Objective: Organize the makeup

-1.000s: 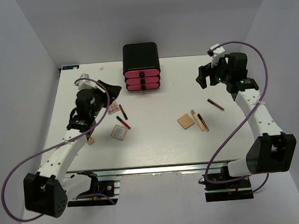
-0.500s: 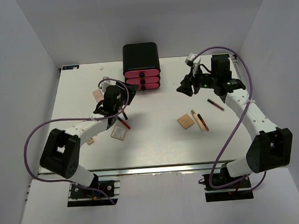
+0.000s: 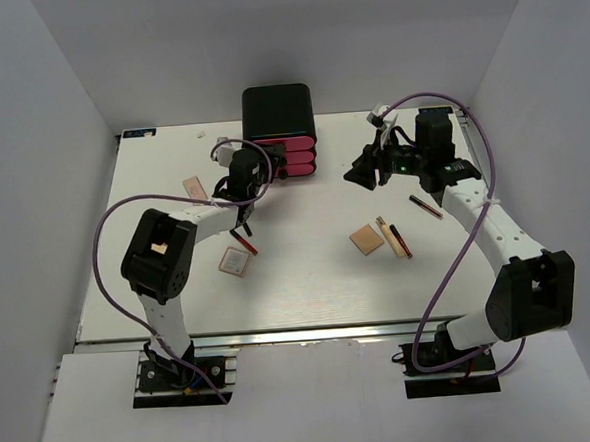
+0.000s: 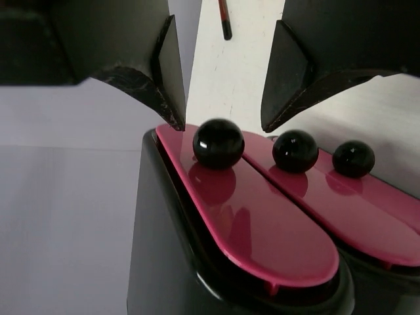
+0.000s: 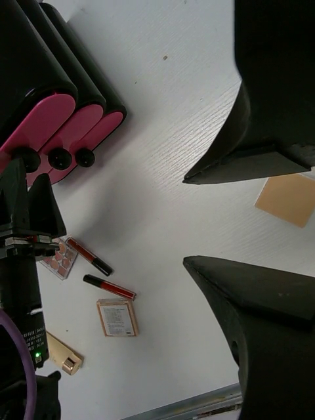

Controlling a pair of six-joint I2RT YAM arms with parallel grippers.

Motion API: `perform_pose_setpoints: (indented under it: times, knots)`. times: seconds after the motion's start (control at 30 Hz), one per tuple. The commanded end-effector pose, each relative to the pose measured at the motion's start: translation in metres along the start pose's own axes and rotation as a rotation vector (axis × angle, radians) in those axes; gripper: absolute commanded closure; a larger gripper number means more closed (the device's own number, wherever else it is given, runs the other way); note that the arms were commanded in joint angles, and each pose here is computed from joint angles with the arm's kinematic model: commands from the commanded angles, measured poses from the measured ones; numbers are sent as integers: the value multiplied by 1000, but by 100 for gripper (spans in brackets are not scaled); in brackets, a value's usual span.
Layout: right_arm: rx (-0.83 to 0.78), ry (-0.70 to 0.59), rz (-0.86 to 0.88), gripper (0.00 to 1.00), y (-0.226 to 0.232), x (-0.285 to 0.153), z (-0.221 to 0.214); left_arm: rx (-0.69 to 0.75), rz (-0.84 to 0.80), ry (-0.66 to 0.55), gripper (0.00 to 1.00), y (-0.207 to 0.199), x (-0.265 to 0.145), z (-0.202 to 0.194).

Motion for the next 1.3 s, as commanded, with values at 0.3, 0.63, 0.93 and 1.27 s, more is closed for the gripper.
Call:
perform_pose_setpoints:
  times: [0.3, 0.63, 0.93, 1.27]
  knots:
    - [-33, -24, -21, 45, 0, -1, 1, -38, -15, -96, 57, -17, 20, 12]
    - [-42, -15, -37, 44, -2, -1, -3, -47, -31, -58, 83, -9, 9, 4]
    - [-26, -1, -37, 42, -5, 2, -12, -34, -57, -5, 85, 2, -63, -10]
    - [-23, 38, -50, 28, -12, 5, -23, -12, -66, 45, 44, 2, -76, -15]
Point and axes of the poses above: each gripper's point midway between its finger pads, its own x axis out along the fingers, its own y axis along the line the jaws close on, z = x × y, the point moved 4 cm from there along -x, back along the fingers, and after that the axes turned 8 degrees about x, right-handed, at the moved point
